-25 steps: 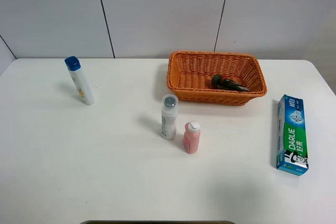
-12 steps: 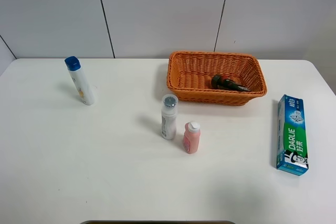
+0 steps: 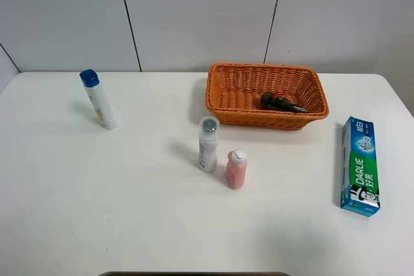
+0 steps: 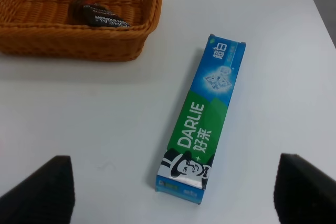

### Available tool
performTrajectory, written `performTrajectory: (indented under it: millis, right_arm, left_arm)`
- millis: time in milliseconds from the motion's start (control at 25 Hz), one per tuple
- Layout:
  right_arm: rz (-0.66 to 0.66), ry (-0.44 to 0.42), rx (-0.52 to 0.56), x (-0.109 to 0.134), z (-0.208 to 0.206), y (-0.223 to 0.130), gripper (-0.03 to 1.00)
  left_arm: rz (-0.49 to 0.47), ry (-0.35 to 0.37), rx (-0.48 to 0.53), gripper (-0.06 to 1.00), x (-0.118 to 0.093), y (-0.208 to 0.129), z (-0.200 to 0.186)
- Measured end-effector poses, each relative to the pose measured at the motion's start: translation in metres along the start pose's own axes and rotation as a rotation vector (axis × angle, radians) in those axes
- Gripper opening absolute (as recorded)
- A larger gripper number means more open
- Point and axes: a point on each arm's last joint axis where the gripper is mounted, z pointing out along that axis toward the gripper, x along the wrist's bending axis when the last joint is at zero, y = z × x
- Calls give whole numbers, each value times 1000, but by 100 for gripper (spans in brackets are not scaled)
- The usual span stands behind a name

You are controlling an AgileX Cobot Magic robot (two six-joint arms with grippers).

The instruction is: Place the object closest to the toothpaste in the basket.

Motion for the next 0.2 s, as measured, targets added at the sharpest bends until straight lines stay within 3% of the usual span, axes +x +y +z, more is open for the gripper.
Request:
performTrajectory:
  millis: [200]
  right_arm:
    - [0, 0, 0, 0, 0, 0, 79]
  left_arm:
    - [0, 0, 0, 94, 0, 0, 0]
